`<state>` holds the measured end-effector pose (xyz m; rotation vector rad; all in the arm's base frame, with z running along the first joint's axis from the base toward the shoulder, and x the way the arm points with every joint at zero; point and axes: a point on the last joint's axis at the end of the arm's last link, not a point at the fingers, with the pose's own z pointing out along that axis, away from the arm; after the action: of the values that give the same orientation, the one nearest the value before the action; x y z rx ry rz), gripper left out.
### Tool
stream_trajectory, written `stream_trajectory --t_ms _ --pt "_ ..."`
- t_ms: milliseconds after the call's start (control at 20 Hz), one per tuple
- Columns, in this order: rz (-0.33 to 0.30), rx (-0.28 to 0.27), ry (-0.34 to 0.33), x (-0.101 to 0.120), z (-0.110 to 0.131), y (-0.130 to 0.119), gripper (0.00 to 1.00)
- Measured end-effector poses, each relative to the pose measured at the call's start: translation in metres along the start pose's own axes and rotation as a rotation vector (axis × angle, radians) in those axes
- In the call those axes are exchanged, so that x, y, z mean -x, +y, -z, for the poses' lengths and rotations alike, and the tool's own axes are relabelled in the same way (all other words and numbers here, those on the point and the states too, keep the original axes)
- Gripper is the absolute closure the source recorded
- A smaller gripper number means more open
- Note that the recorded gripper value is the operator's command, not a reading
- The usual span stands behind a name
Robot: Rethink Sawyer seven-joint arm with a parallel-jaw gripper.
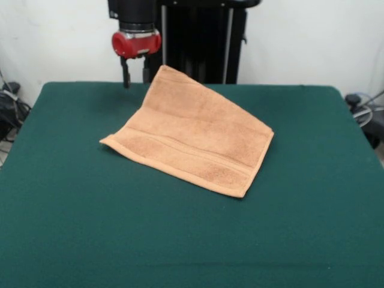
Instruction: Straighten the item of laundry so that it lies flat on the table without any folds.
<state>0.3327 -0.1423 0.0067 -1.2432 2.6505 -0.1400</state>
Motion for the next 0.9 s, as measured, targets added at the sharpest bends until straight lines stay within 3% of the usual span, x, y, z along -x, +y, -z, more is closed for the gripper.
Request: stream_trajectory --t_ms 500,900 --pt "-0.044 -0.061 -0.037 -0.016 -0.002 0.007 0.00" --pt "-0.033 -0.114 -0.070 -0.017 -0.001 0.016 0.00"
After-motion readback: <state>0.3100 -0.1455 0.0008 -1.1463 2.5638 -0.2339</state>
